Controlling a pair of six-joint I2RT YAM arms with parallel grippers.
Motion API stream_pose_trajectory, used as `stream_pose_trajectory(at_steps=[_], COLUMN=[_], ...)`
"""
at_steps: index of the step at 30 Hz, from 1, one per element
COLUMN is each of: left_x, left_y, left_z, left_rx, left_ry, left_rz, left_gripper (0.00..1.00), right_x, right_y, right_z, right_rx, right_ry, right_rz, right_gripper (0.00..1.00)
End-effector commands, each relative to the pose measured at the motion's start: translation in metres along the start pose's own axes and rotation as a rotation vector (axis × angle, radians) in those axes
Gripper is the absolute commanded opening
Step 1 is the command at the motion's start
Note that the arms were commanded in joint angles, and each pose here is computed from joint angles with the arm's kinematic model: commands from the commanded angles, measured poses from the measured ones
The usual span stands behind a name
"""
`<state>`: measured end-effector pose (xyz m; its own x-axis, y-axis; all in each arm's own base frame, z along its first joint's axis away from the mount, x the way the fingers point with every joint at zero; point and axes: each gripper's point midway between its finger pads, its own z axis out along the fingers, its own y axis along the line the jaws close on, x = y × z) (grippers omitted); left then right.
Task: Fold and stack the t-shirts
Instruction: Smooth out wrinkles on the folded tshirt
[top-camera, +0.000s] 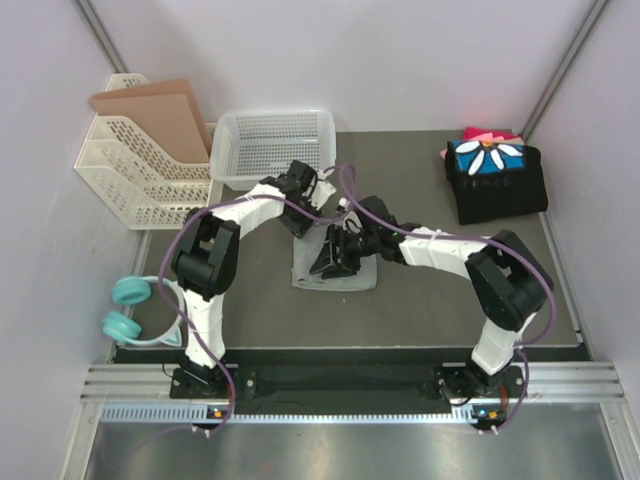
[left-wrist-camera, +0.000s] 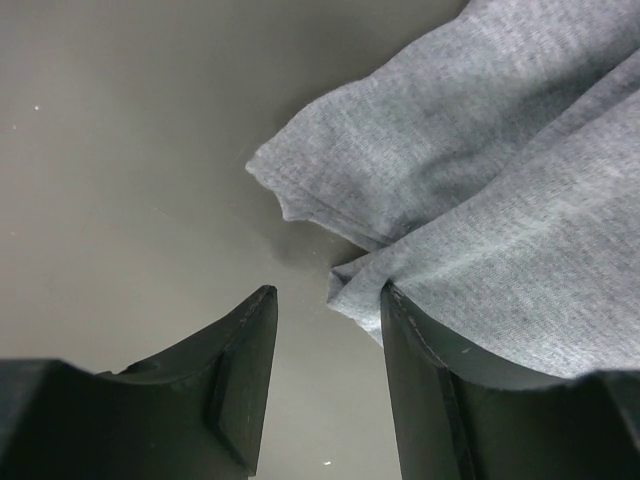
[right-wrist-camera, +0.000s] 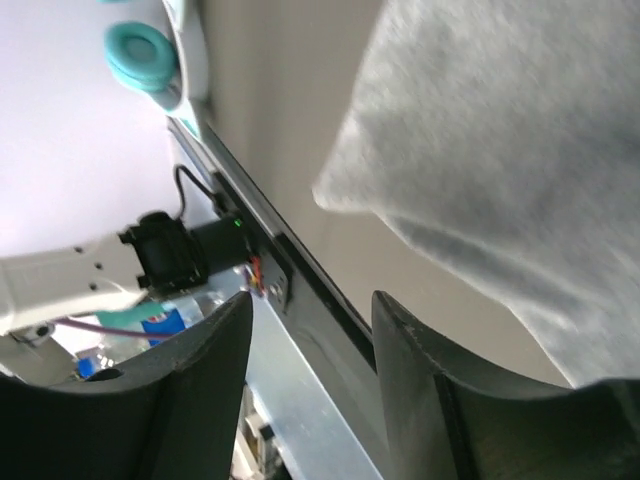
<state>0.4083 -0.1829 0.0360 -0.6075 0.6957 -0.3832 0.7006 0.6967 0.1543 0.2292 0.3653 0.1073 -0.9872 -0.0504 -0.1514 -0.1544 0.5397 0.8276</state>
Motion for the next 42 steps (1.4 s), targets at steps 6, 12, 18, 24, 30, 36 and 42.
stream_pose_trajectory(at_steps=[6,12,18,24,30,36,42], left_x=[-0.020,-0.036,-0.030,-0.029,-0.036,-0.039,-0.045], left_y=[0.028,0.062,0.068,0.085,0.085,0.071,0.037], left_z=[-0.022,-0.060,-0.077,-0.120,-0.189,-0.256,-0.271], left_rx=[-0.055,-0.045,-0.055,-0.111,-0.162,-0.185,-0.063], left_ry=[-0.088,-0.177,-0.196,-0.262,-0.379,-0.553,-0.623], left_rz=[-0.058,-0.149,-0.169,-0.176,-0.150,-0.143,-0.131], left_gripper=[0.51,0.52,0.52,0.52,0.54,0.55,0.57], right_x=[-0.007,-0.009,0.022,0.014,-0.079,-0.143,-0.172], right_y=[0.024,0.020,-0.024,-0.002,0.053,0.021,-0.038], right_z=[0.060,0.077,0.091,0.085,0.007,-0.055,-0.064], right_rx=[-0.133,-0.143,-0.104,-0.123,-0.116,-0.066,-0.021], right_ry=[0.007,0.034,0.096,0.135,-0.026,-0.141,-0.157], right_rz=[-0.031,-0.010,0.083,0.044,-0.117,-0.089,0.013], right_gripper=[0.48,0.48,0.47,0.50,0.56,0.57,0.58])
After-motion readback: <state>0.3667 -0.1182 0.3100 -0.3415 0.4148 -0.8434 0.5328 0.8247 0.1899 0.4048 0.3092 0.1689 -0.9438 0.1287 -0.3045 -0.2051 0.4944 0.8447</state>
